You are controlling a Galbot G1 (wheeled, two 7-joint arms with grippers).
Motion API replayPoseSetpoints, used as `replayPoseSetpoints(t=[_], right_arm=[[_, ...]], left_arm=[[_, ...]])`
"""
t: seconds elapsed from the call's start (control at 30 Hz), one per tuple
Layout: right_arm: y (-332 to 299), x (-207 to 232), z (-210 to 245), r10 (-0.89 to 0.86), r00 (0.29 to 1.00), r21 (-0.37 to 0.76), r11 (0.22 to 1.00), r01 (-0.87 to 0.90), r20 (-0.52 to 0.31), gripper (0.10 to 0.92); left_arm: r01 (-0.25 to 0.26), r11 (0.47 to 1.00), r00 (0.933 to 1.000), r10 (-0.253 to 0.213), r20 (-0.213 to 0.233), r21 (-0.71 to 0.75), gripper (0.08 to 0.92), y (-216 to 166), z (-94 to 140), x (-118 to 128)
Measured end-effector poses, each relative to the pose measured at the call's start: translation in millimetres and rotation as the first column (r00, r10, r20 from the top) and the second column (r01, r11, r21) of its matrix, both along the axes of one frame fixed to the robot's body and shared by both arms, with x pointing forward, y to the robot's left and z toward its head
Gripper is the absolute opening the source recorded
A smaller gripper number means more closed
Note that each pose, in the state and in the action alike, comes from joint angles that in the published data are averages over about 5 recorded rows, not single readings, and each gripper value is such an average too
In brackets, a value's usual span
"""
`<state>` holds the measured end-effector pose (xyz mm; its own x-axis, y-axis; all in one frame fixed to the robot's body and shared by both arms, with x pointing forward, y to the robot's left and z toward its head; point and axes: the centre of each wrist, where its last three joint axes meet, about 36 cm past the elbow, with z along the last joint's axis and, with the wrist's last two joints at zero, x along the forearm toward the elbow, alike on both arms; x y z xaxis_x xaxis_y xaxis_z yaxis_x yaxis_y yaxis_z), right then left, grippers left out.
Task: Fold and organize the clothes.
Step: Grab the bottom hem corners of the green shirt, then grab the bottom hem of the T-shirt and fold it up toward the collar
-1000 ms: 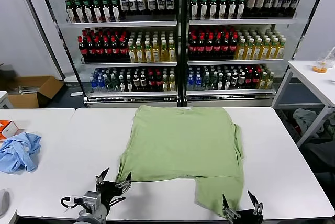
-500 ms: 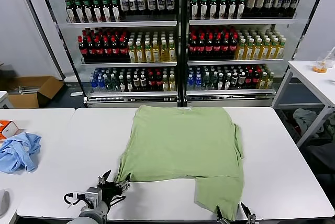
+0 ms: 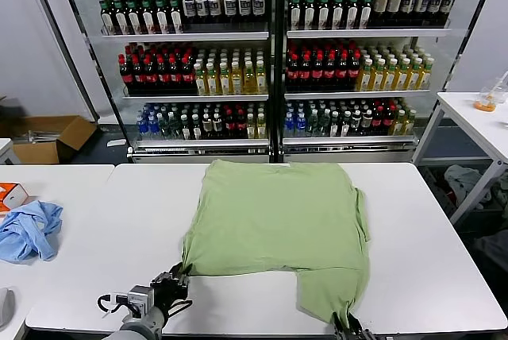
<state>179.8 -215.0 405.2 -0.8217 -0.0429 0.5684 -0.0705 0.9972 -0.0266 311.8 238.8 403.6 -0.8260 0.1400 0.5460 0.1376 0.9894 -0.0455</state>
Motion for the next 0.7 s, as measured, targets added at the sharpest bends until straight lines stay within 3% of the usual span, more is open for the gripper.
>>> replayPoseSetpoints(t=[0.13, 0.7], right_arm=[[-3, 1, 4, 0.002, 1.000, 0.004, 1.000, -0.002, 0.018, 0.105], [-16, 12, 35, 0.010, 0.982, 0.025, 1.000, -0.015, 0.190, 0.105]], left_arm=[[0.004, 0.999, 1.0000, -0.004, -0.006, -0.032, 0.141, -1, 1, -2], [-0.026, 0.991, 0.9993, 0.029, 0.022, -0.129, 0.136, 9, 18, -12]])
